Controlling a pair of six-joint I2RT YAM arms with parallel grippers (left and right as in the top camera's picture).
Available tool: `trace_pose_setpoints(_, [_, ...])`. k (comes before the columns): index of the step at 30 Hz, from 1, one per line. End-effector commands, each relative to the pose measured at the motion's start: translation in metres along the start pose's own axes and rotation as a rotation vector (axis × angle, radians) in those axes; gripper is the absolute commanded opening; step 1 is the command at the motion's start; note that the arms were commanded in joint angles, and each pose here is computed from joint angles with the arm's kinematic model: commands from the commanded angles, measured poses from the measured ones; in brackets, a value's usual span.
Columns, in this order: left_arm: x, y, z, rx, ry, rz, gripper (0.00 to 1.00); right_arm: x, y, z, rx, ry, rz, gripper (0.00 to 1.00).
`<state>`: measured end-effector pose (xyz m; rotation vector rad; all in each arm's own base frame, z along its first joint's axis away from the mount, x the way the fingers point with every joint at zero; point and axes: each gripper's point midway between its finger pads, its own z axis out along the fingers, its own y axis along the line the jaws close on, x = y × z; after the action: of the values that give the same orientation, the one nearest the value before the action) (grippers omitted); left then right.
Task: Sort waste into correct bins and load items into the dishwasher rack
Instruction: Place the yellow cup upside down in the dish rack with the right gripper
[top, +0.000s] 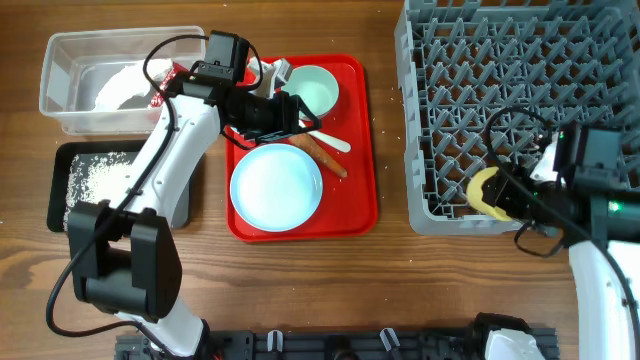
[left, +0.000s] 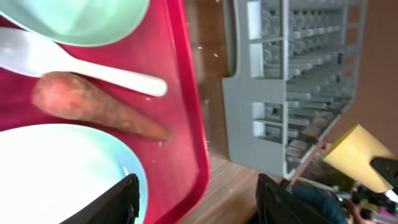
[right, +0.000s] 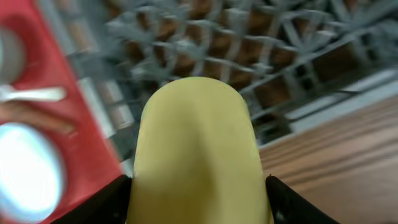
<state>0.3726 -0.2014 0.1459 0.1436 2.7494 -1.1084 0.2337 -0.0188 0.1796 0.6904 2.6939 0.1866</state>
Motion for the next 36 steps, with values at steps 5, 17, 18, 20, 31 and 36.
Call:
trace_pose_setpoints(5, [-0.006, 0.004, -0.007, -0.052, -0.035, 0.022, 0.63, -0.013, -0.029, 0.05, 0.215, 0.119, 0.043, 0.57])
trace_pose_setpoints(17, [-0.006, 0.007, -0.007, -0.069, -0.037, 0.021, 0.64, -0.028, -0.023, 0.07, 0.199, 0.123, 0.03, 0.57])
trace_pose_setpoints(18, [-0.006, 0.007, -0.007, -0.069, -0.037, 0.021, 0.64, -0.032, -0.021, 0.069, 0.194, 0.109, 0.029, 0.57])
trace_pose_setpoints(20, [-0.006, 0.007, -0.007, -0.069, -0.037, 0.021, 0.64, -0.039, -0.018, 0.065, 0.184, 0.084, 0.026, 0.57])
trace_pose_setpoints(31, [-0.006, 0.007, -0.007, -0.069, -0.037, 0.021, 0.64, -0.054, 0.006, 0.06, 0.071, 0.047, -0.034, 0.59])
trace_pose_setpoints(36, [-0.006, 0.007, -0.007, -0.07, -0.034, 0.019, 0.64, -0.047, 0.008, 0.06, 0.074, 0.07, -0.067, 0.78])
